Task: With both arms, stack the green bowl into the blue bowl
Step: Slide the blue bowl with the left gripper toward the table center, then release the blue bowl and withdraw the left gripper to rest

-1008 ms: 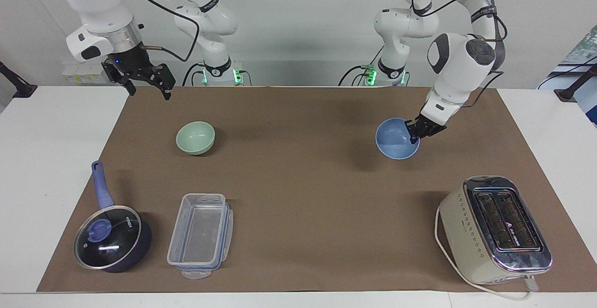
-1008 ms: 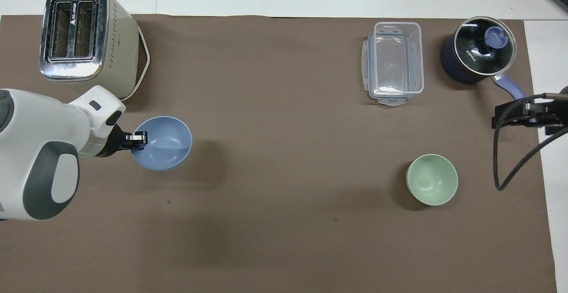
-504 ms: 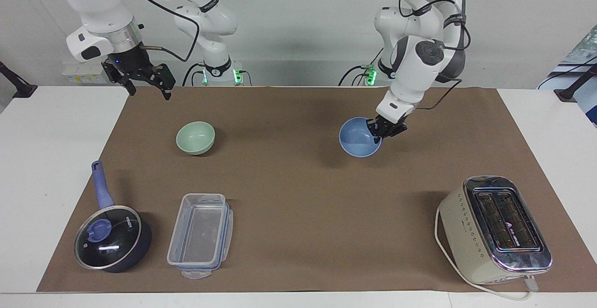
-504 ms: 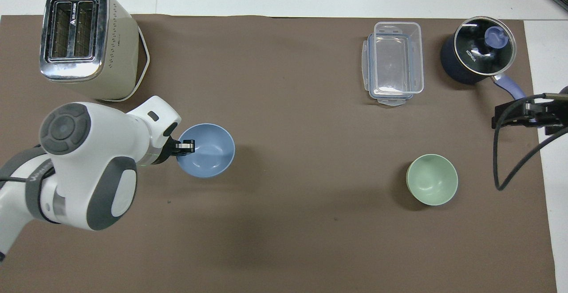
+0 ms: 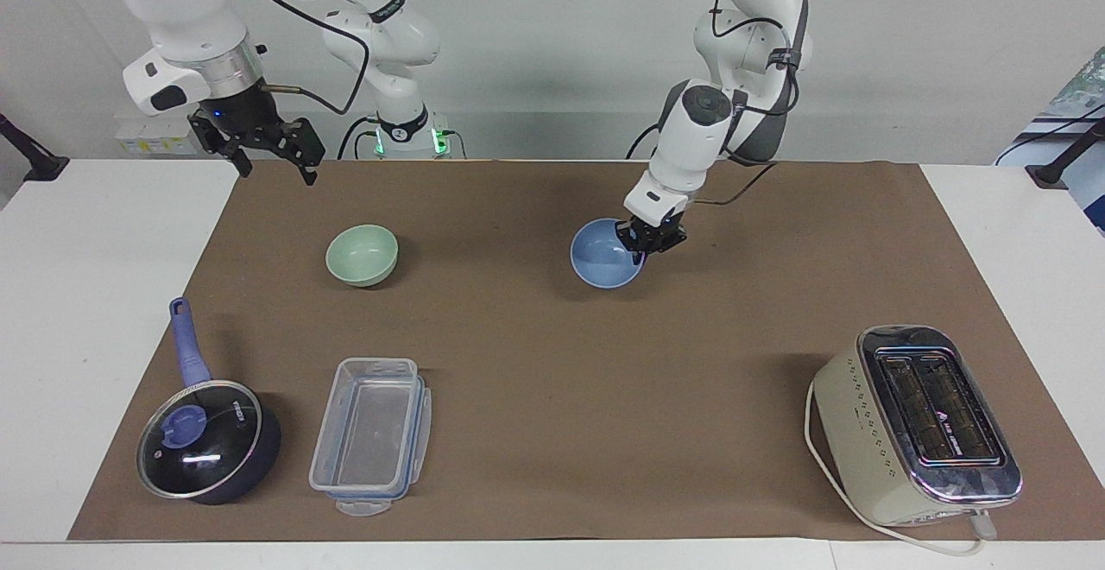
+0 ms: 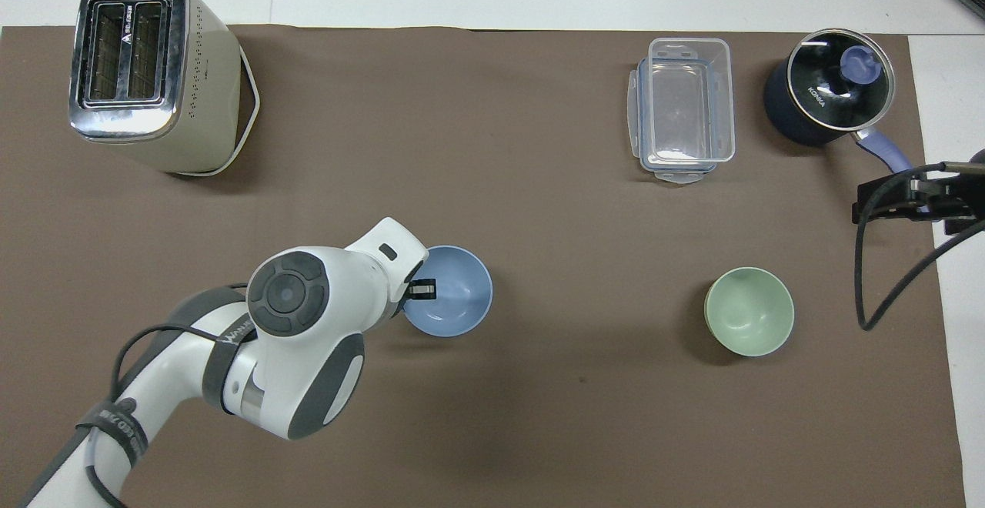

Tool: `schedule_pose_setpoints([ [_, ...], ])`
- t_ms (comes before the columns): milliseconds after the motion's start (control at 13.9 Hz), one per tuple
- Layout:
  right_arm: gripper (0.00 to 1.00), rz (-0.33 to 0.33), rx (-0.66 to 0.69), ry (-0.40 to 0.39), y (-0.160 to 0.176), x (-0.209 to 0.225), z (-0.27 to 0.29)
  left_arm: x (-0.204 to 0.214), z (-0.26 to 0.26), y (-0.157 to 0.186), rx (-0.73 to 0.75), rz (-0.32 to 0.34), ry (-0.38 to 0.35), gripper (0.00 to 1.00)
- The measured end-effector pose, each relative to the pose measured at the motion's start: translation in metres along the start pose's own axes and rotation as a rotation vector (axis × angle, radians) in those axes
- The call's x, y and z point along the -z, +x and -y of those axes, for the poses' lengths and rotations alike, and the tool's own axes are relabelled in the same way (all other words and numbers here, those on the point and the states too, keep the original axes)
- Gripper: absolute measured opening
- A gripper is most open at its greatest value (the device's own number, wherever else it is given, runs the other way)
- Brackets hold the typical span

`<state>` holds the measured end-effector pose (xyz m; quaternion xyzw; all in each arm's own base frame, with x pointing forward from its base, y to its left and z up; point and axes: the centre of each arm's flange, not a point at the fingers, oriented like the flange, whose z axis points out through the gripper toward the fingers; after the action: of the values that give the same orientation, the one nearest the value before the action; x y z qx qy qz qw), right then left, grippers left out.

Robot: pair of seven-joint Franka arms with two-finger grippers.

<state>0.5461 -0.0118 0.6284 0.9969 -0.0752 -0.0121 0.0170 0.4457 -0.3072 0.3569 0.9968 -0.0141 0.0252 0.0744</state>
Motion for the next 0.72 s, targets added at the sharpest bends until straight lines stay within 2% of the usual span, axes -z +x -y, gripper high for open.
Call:
schedule_pose_setpoints([
  [360,1.0,0.0,0.0,0.0,0.0,0.0,0.0,-0.029,-0.02,-0.034,-0.027,0.006,0.003,0.07],
  [432,1.0,0.0,0.0,0.0,0.0,0.0,0.0,-0.031,-0.021,-0.036,-0.032,0.007,0.004,0.15],
  [576,1.0,0.0,0.0,0.0,0.0,0.0,0.0,-0.031,-0.018,-0.035,-0.027,0.006,0.005,0.4],
  [720,1.0,0.0,0.0,0.0,0.0,0.0,0.0,-0.028,-0.009,-0.026,-0.002,0.008,0.009,0.6],
])
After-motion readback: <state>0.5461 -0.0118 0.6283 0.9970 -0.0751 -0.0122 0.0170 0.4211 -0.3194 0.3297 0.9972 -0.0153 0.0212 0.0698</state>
